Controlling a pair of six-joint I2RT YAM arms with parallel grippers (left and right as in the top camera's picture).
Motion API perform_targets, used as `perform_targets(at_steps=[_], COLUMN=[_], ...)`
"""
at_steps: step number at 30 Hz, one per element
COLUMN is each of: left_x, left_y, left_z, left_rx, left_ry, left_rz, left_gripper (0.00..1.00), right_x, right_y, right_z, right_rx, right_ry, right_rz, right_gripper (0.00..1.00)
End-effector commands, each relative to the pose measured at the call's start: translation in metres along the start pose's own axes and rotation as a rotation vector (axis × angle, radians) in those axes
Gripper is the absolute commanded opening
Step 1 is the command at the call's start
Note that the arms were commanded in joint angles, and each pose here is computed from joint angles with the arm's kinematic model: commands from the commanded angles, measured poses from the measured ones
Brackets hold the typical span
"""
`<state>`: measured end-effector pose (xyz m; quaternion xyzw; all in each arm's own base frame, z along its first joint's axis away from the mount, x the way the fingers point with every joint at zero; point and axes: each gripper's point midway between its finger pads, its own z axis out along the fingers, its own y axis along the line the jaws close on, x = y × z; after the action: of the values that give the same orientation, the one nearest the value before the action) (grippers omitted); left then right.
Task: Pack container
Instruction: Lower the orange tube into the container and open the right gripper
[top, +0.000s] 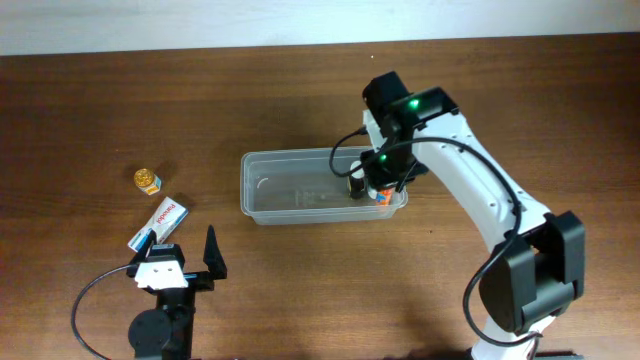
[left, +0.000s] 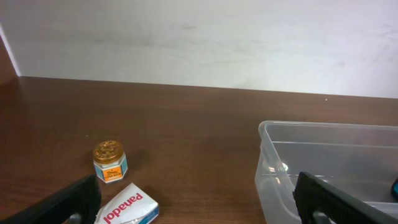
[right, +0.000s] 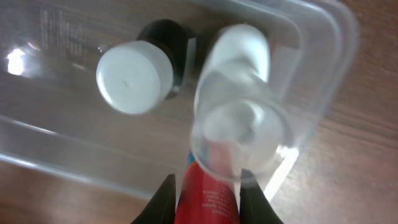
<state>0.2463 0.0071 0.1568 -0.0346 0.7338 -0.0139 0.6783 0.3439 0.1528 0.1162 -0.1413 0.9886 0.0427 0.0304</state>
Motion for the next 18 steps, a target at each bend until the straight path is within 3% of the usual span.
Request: perform_targets(at_steps=[1, 18], left_x=[0.001, 0.001], left_y=[0.001, 0.001], left_z=[0.0, 0.0], left_rx=[-0.007, -0.007], left_ry=[0.0, 0.0], left_rz=[0.019, 0.019], left_gripper=[1.0, 1.0], right_x=[0.002, -0.009], right_y=[0.005, 0.006], right_z=[0.002, 0.016], right_rx=[0.033, 0.067], right_ry=[-0.017, -0.075], right_rz=[-0.025, -0.046], right_gripper=[0.16, 0.16])
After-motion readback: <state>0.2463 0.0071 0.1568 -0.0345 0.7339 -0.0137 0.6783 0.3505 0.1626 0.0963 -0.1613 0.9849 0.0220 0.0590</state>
